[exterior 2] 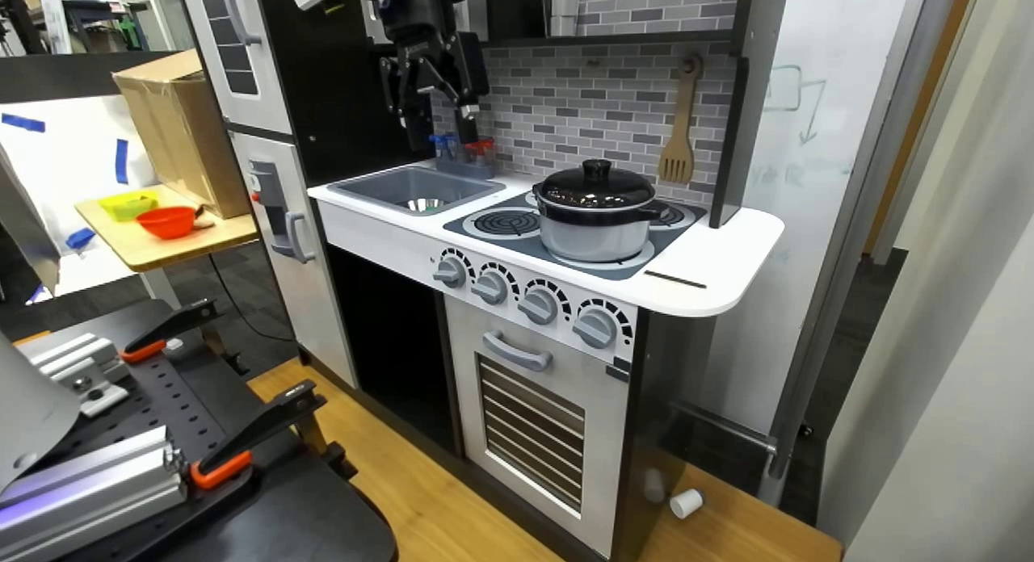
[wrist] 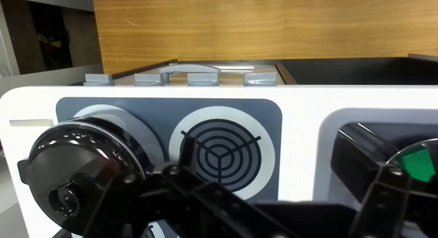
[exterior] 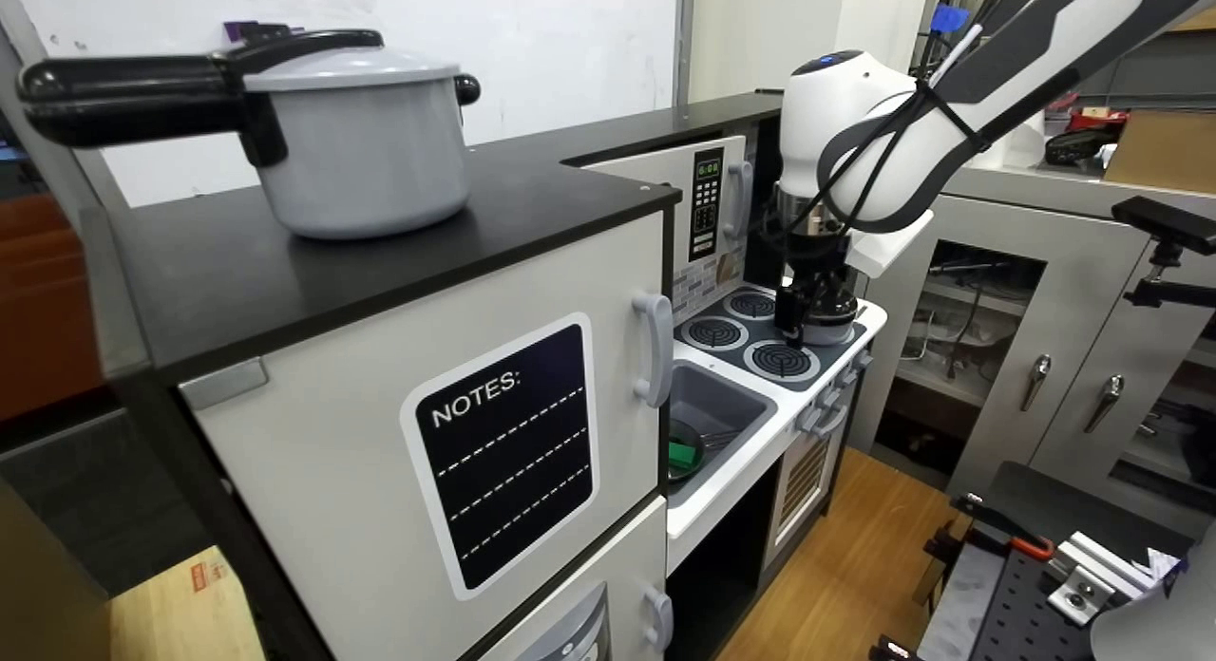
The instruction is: Place the black lid on top of the grey pot on the stove, remove the green block from the silver pan in the sink and set it on the stove then place it back on the pan
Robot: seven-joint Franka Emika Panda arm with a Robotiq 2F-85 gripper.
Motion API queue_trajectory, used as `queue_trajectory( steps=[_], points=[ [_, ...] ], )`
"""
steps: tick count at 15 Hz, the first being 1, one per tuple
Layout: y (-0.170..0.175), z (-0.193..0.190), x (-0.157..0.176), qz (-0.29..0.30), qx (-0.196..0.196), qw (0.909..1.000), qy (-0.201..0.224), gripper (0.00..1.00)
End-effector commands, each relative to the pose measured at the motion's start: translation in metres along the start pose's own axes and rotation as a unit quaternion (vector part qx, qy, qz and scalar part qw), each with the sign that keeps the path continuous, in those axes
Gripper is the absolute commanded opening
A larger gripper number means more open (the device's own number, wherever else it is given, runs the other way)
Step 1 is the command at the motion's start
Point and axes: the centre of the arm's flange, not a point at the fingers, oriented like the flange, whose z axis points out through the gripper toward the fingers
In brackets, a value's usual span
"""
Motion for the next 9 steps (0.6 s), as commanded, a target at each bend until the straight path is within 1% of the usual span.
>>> queue_trajectory(
  steps=[1,6,9],
  points=[
    [-0.014,-0.006,-0.001,-0.042,-0.004,0.9989,0.018,1.00],
    [-0.045,-0.014,0.001,-0.099,0.004,0.9947,0.028,1.00],
    [-0.051,-0.014,0.003,-0.117,0.000,0.9927,0.032,1.00]
  ],
)
